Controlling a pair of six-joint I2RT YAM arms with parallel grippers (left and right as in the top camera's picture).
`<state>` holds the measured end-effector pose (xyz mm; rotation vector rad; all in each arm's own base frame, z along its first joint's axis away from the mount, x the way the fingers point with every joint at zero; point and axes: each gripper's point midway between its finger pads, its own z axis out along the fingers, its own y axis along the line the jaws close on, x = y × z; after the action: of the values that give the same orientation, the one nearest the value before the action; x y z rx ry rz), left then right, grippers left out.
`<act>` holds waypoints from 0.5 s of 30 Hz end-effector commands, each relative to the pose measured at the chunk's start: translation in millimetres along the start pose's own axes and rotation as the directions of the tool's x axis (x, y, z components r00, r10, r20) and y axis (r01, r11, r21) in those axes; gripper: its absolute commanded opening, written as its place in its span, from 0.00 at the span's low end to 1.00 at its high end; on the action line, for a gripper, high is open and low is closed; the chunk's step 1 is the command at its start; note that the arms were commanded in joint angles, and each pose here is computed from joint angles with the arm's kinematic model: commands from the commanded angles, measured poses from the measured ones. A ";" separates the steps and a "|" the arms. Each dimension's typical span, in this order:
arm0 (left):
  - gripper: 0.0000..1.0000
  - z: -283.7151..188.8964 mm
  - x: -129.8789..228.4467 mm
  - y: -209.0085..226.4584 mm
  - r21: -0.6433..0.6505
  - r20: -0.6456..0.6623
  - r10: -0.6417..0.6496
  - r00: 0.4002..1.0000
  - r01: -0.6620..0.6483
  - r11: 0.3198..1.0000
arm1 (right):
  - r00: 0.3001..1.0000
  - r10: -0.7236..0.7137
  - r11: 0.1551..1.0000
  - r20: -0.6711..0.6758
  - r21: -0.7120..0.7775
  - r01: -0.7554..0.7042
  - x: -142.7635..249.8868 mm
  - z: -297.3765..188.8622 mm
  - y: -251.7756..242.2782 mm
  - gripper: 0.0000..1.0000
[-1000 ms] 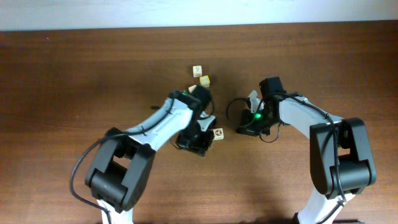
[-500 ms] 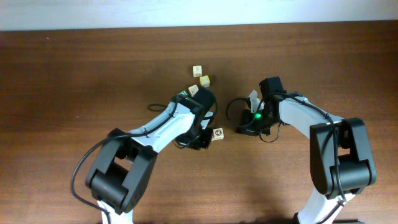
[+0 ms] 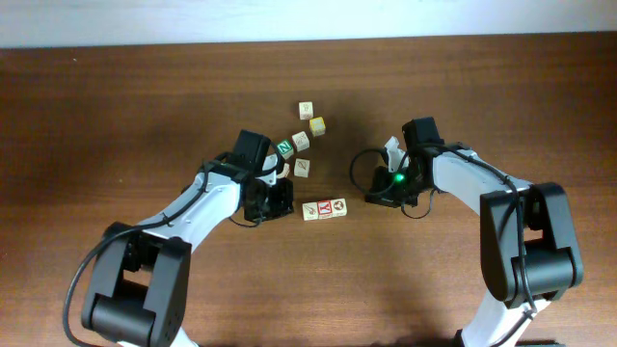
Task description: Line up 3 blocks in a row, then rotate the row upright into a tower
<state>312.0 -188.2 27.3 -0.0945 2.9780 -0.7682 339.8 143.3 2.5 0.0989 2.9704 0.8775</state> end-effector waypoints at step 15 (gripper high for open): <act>0.00 23.3 9.4 -11.3 0.080 -0.051 0.062 0.997 -0.058 0.995 | 1.000 -0.008 1.000 -0.008 0.003 0.008 3.4 2.0 0.3 0.04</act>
<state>310.9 -206.6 18.7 -0.0412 2.9680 -0.8596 339.8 143.3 2.5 0.0989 2.9704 0.8775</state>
